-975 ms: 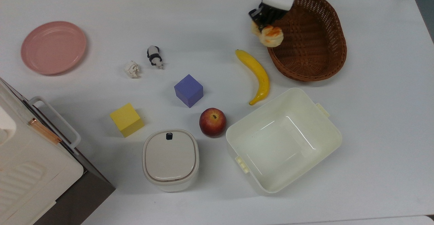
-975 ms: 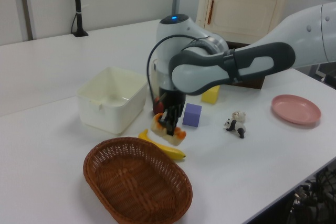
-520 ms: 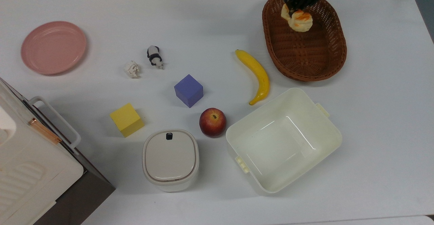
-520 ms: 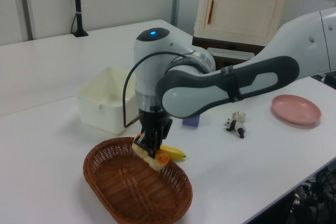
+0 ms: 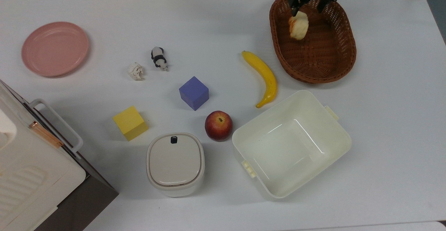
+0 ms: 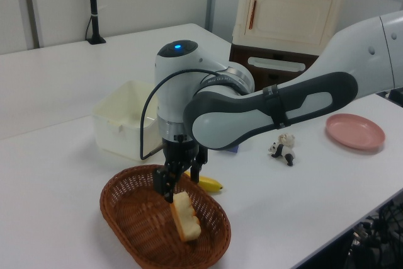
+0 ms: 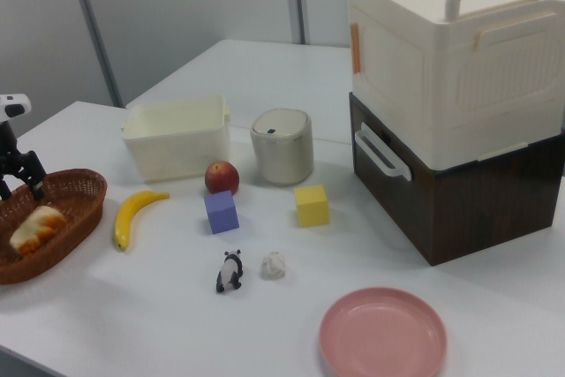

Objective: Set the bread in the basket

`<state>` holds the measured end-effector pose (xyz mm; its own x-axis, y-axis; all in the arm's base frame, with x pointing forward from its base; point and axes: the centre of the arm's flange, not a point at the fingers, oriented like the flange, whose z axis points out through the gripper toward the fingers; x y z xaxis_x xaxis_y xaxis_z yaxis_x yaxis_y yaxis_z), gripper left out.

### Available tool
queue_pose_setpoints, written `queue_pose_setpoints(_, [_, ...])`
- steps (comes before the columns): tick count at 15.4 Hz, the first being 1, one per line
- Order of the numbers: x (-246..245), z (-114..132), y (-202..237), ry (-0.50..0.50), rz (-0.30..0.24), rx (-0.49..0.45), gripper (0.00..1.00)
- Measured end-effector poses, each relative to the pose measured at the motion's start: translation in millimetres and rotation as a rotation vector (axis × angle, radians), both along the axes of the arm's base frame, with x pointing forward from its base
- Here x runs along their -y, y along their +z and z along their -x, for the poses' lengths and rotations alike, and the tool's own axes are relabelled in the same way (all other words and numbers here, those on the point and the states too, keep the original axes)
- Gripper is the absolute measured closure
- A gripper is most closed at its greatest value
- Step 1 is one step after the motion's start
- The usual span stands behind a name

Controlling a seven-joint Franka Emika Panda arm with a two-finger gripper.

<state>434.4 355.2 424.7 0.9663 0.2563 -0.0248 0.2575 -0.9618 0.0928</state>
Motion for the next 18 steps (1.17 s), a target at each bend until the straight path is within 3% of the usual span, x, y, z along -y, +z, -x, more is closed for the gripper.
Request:
queue_pose_setpoints(1, [0.6, -0.6, 0.1, -0.002, 0.0, 0.0, 0.0])
queue_pose_setpoints(5, [17.5, -15.5, 5.3, -0.038, 0.004, 0.017, 0.0])
queue_pose_setpoints(12, [131.2, -96.9, 70.4, -0.259, -0.001, 0.126, 0.0])
queue_pose_setpoints(16, [199.0, -118.4, 114.4, -0.385, 0.014, 0.139, 0.0])
queue_pose_setpoints(18, [231.3, -120.2, 137.4, -0.398, 0.037, 0.11, 0.0])
